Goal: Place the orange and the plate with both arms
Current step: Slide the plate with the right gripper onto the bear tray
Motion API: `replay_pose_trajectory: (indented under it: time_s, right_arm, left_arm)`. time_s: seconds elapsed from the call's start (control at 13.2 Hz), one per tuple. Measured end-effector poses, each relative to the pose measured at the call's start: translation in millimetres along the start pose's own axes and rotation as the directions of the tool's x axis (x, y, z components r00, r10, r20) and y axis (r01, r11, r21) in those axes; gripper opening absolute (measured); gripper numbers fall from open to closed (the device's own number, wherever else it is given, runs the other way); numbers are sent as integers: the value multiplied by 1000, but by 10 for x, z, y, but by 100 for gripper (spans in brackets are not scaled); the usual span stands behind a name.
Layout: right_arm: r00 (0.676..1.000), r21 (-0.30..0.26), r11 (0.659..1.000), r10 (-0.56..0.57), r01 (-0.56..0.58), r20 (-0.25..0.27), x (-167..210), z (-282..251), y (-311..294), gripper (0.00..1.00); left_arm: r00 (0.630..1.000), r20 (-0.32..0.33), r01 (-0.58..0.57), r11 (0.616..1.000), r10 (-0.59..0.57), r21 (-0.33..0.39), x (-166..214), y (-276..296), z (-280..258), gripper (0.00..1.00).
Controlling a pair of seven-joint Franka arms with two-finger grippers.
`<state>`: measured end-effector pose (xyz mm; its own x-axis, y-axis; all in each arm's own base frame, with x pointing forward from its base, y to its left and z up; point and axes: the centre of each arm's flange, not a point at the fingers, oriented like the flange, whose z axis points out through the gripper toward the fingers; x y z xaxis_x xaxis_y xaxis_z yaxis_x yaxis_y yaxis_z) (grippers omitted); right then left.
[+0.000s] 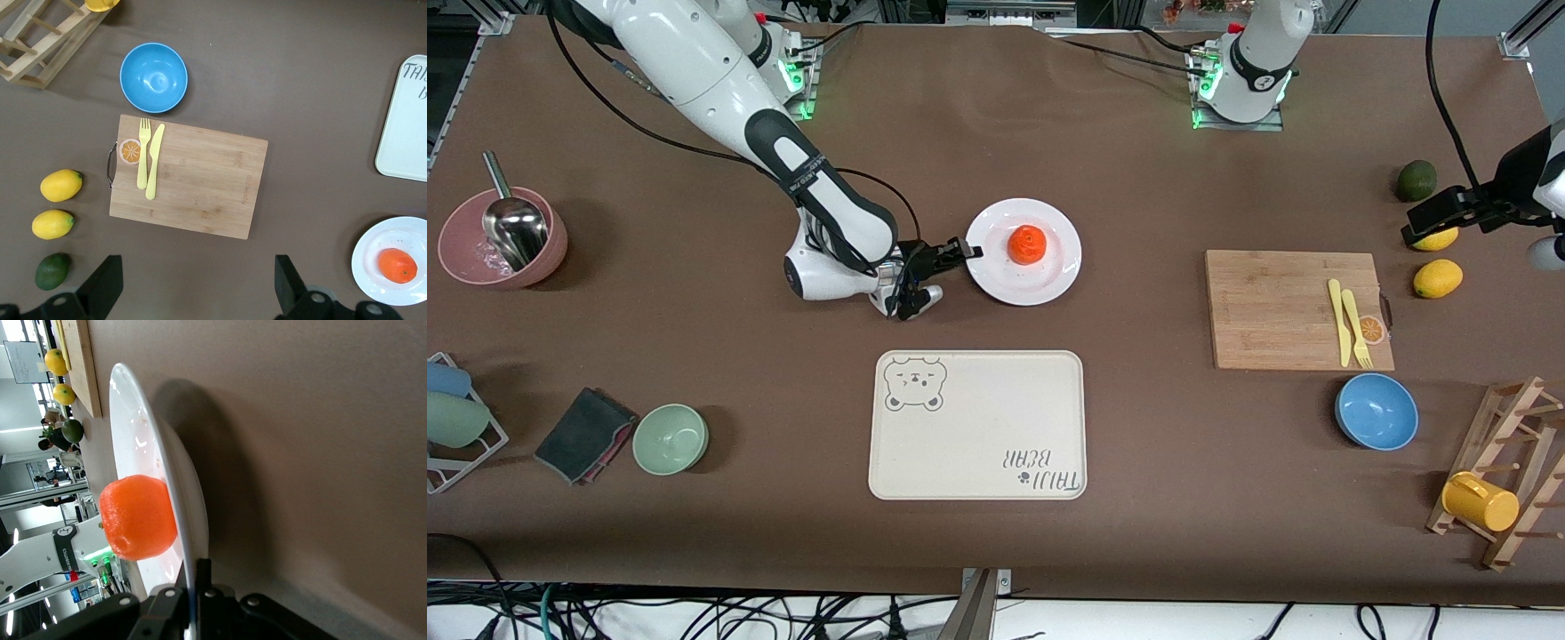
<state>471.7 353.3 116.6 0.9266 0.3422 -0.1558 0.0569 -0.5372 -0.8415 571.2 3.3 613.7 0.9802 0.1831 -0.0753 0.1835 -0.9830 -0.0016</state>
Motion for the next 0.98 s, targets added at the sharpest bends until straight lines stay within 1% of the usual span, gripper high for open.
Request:
replay_pose_trajectory:
  time_s: [0.23,0.3,0.38,0.53,0.68,0.76,0.98]
  right_arm:
    - [999,64,998,-10,8,34,60,-47,-79,4]
    - [999,90,996,-15,12,34,120,-138,-110,4]
    - [1000,114,993,-22,19,21,209,-278,-136,4]
    - [999,141,990,-25,30,-41,446,-665,-171,4]
    - [994,143,990,14,2,-107,707,-1074,-220,4]
    - [991,144,989,38,-19,-131,841,-1224,-244,4]
    - [975,150,986,100,-70,-197,1290,-1427,-214,4]
  left_arm:
    - [1000,1,1,1000,-1,0,0,-4,1,100]
    - [1000,1,0,1000,0,0,0,-2,2,100]
    - [1000,2,0,1000,0,0,0,1,4,100]
    - [1000,3,-2,1000,2,1,0,10,7,100]
    - [1000,3,-2,1000,2,1,-2,14,8,100]
    - [1000,5,-2,1000,2,1,-3,13,10,100]
    - [1000,8,-2,1000,2,2,-6,8,13,100]
